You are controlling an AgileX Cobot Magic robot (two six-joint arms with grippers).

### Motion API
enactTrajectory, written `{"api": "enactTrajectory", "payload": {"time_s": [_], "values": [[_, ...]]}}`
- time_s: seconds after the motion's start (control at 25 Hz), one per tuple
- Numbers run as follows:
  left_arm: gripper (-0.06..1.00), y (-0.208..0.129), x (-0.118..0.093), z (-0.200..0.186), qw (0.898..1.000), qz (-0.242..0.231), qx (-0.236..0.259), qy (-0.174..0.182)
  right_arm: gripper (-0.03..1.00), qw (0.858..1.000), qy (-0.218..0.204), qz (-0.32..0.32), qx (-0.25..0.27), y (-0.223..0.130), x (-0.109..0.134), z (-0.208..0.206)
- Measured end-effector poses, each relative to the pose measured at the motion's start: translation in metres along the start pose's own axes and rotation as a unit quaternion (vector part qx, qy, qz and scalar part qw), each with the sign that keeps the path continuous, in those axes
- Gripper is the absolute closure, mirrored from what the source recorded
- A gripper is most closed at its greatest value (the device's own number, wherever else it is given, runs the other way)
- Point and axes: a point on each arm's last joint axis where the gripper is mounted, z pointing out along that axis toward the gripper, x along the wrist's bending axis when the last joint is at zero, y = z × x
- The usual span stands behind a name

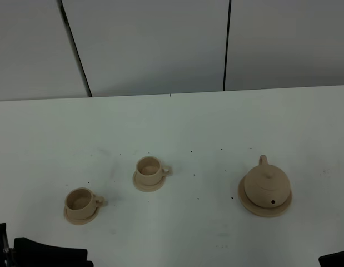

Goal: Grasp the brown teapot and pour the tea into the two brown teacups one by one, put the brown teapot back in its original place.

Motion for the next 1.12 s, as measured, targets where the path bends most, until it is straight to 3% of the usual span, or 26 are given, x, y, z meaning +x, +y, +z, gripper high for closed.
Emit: {"api": "enactTrajectory", "payload": {"time_s": [0.2, 0.4, 0.68, 0.84, 1.0, 1.12], "values": [[0.7, -0.007, 0.0, -0.005, 0.999, -0.018, 0.025, 0.042, 0.72, 1.0, -0.009, 0.0, -0.007, 0.001, -0.002, 0.0], [0.7, -0.018, -0.011, -0.026, 0.99, -0.032, 0.003, 0.139, 0.72, 1.0, -0.013, 0.001, -0.011, 0.002, -0.002, 0.0], [0.7, -0.037, -0.027, -0.057, 0.958, -0.09, -0.049, 0.268, 0.72, 0.999, -0.005, 0.011, -0.029, 0.005, -0.001, 0.0], [0.7, -0.049, -0.03, -0.07, 0.939, -0.118, -0.018, 0.323, 0.72, 0.999, -0.003, 0.014, -0.033, 0.006, -0.001, 0.0], [0.7, -0.063, -0.025, -0.081, 0.909, -0.147, 0.035, 0.39, 0.72, 0.999, -0.004, 0.015, -0.035, 0.006, -0.001, 0.0], [0.7, -0.069, -0.024, -0.088, 0.889, -0.151, 0.044, 0.431, 0.72, 0.999, -0.005, 0.015, -0.035, 0.006, -0.001, 0.0]]}}
